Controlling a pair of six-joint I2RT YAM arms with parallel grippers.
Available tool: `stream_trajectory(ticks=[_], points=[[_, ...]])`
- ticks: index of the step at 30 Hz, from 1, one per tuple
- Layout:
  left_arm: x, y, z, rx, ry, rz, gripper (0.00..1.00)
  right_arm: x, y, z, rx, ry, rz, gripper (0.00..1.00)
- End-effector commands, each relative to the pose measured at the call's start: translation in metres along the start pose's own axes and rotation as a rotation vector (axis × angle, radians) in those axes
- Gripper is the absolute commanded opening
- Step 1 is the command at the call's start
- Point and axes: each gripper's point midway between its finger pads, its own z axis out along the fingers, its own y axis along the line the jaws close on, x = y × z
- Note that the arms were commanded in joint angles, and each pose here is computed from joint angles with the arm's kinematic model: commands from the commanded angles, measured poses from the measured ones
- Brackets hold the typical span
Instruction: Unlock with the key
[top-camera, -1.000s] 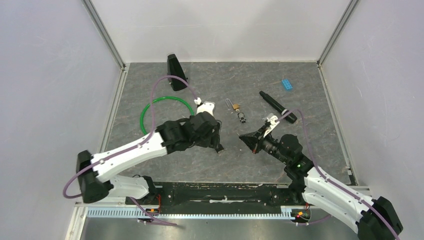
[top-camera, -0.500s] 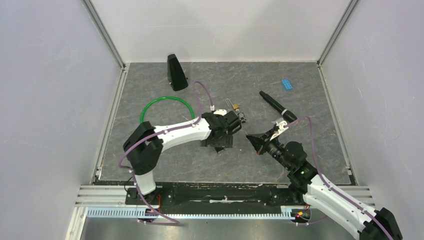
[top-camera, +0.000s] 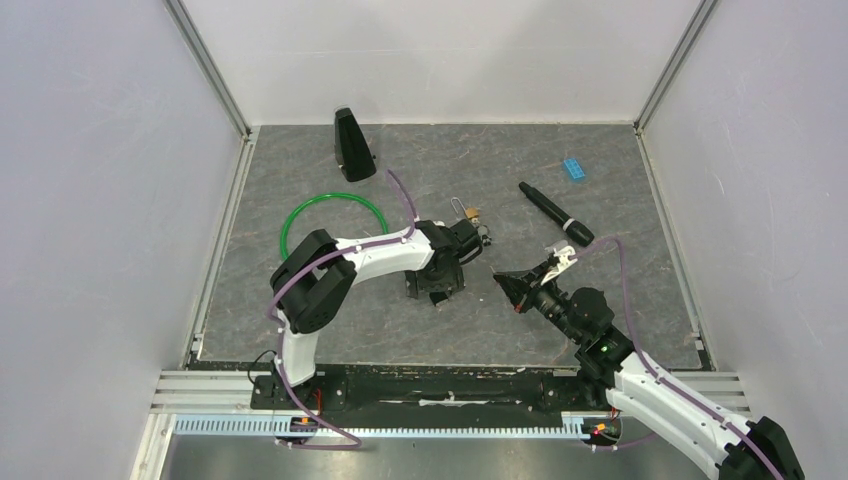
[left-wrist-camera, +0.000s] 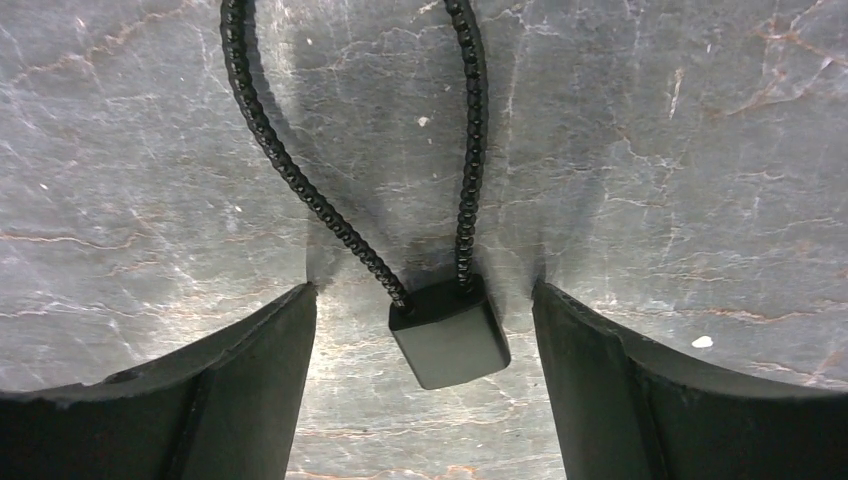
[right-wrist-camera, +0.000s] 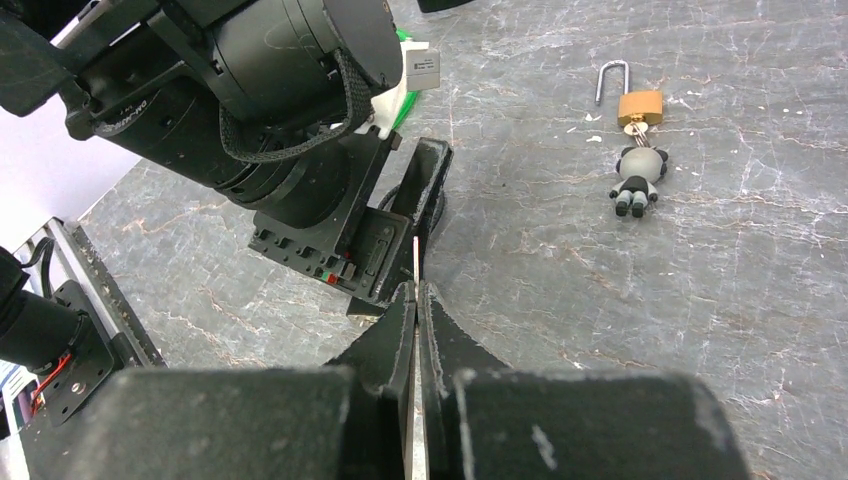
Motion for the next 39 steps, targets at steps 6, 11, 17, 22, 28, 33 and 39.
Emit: stream_trajectory(ticks=[6,11,17,22,28,33,39], points=[[0.01,-0.011,0.011,0.001,0.056,-0.201,0.73,-0.016,0.005,0.001,-0.021,-0.069,0.005,0.0],[0.014,-0.014,0.007,0.038,0.07,-0.253,0.62,-0.019,0.006,0.0,-0.025,-0.078,0.004,0.0],[0.009,-0.015,-0.002,0.074,0.051,-0.29,0.37,-0.025,0.016,0.0,-0.071,-0.083,-0.002,0.0],[0.002,-0.013,-0.019,0.126,0.021,-0.337,0.09,-0.026,0.025,0.0,-0.114,-0.071,0.01,0.0],[-0.016,-0.016,-0.059,0.245,-0.03,-0.4,0.06,-0.027,0.053,-0.006,-0.265,-0.094,0.105,0.0],[-0.033,-0.018,-0.101,0.357,-0.08,-0.452,0.06,-0.022,0.073,-0.009,-0.371,-0.078,0.197,0.0],[-0.047,-0.007,-0.14,0.424,-0.146,-0.506,0.05,-0.019,0.091,-0.007,-0.428,-0.059,0.249,0.0]])
